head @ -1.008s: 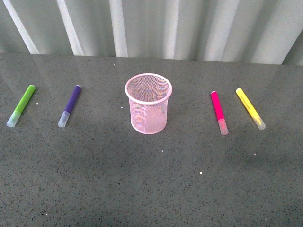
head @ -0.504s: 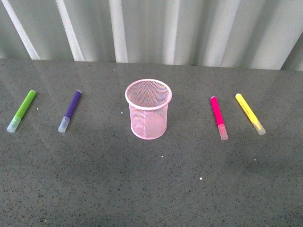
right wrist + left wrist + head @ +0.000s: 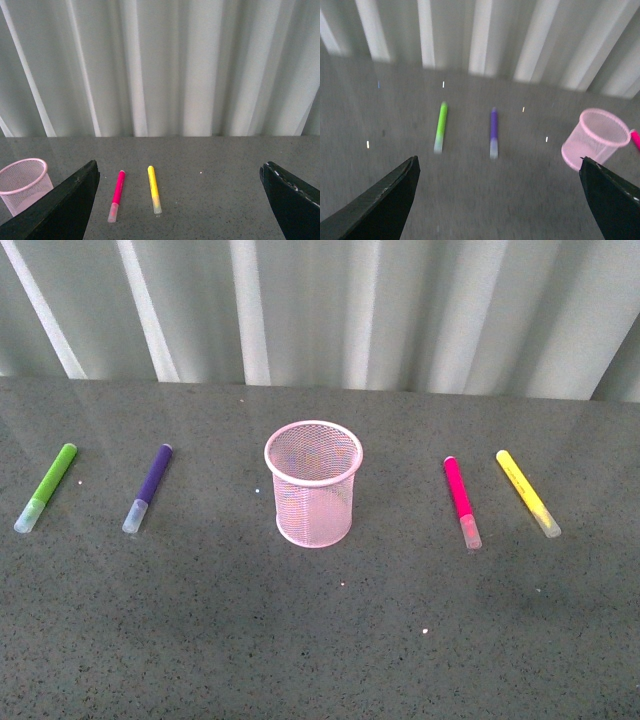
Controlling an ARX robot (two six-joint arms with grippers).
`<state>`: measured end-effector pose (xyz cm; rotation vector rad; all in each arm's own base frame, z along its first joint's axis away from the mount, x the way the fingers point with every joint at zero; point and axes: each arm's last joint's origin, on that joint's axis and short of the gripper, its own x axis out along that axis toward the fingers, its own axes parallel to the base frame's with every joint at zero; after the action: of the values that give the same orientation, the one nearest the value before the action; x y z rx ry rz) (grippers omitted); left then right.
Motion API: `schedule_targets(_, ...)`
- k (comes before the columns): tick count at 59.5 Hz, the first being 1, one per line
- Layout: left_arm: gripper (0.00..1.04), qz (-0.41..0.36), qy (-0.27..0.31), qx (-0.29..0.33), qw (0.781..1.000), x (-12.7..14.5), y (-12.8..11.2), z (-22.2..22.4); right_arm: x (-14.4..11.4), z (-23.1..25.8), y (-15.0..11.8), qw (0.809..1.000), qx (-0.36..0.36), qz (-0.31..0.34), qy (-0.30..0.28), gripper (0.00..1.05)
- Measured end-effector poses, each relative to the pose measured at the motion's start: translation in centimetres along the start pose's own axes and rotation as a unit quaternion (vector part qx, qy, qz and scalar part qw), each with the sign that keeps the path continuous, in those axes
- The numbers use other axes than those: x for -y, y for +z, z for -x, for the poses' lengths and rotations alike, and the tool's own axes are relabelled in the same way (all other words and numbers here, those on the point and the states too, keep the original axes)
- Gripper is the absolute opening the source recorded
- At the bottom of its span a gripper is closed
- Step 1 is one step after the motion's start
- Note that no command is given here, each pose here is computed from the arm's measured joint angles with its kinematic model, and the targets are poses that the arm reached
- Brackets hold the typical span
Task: Insert purple and pink pens into pink cup
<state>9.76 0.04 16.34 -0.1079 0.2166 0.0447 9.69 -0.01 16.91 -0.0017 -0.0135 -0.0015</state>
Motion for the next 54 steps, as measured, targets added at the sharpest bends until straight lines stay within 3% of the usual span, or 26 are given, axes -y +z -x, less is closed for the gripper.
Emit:
schedule_targets(5, 0.98, 0.037, 0.002, -0.038, 0.999, -0.2, -0.5, -0.3, 0.0, 0.0, 0.0, 1.000, 0.000, 0.000, 0.000, 0.98)
schedule_targets(10, 0.98, 0.059, 0.005, -0.030, 0.998, -0.5, 0.2, -0.6, 0.0, 0.0, 0.0, 1.000, 0.000, 0.000, 0.000, 0.98)
schedule_targets(30, 0.98, 0.056, -0.039, 0.024, 0.997, 1.1, 9.0, -8.5, 0.0, 0.0, 0.0, 1.000, 0.000, 0.000, 0.000, 0.98)
schedule_targets(41, 0.98, 0.022, -0.036, -0.040, 0.998, 3.2, 10.1, -13.8, 0.0, 0.0, 0.0, 1.000, 0.000, 0.000, 0.000, 0.98)
schedule_targets(54, 0.98, -0.086, -0.071, -0.172, 0.979, 6.2, 8.0, -19.2, 0.0, 0.0, 0.0, 1.000, 0.000, 0.000, 0.000, 0.98)
